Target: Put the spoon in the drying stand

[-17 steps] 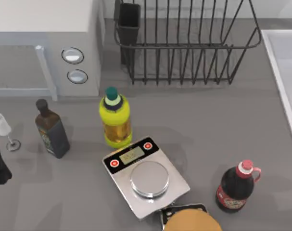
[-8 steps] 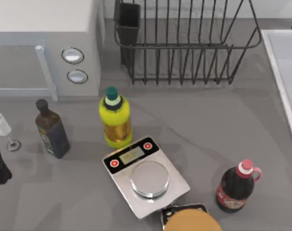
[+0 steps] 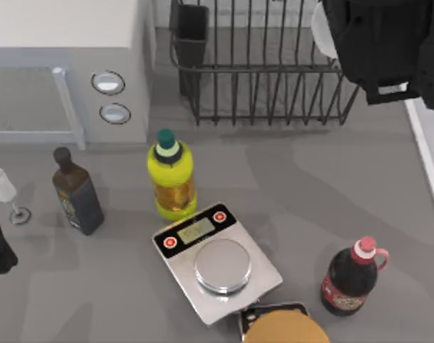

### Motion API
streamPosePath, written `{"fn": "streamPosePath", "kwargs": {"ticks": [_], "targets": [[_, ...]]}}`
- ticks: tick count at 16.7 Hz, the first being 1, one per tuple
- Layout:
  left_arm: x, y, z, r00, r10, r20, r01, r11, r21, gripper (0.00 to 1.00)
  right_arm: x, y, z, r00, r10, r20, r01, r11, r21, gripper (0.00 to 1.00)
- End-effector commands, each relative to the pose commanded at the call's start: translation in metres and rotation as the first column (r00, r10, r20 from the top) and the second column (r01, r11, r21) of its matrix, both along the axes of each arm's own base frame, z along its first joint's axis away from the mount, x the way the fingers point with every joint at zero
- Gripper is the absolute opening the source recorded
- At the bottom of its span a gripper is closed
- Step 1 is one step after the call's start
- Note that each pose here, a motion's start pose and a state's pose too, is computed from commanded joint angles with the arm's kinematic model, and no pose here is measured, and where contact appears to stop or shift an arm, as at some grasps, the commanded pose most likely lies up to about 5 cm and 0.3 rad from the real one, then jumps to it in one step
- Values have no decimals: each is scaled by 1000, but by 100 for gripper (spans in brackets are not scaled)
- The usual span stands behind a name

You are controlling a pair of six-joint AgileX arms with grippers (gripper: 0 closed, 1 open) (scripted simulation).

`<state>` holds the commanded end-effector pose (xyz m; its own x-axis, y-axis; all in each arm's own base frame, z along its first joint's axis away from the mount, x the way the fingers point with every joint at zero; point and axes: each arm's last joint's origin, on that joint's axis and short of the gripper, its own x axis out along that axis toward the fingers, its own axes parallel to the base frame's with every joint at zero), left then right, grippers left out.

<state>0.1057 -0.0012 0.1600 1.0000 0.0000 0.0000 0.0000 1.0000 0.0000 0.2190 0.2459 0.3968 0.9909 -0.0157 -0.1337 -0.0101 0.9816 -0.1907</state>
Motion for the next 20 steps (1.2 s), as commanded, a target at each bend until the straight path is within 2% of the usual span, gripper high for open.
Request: {"fn": "streamPosePath", "kwargs": {"ticks": [3,5,12,15,20], "targets": [[0,0,0,1000,0,0,0,1000,0,100,-27,15,16,995,-7,103,-8,990,139,0],[0,0,0,1000,0,0,0,1000,0,100,-36,18,21,991,-18,130,-6,983,184,0],[0,0,0,1000,0,0,0,1000,0,100,-30,21,18,991,-22,131,-3,982,187,0],[0,0,0,1000,0,0,0,1000,0,100,2,36,-7,992,-23,127,-1,983,181,0],[0,0,0,1000,0,0,0,1000,0,100,93,50,-90,989,-24,147,-8,978,208,0]]}}
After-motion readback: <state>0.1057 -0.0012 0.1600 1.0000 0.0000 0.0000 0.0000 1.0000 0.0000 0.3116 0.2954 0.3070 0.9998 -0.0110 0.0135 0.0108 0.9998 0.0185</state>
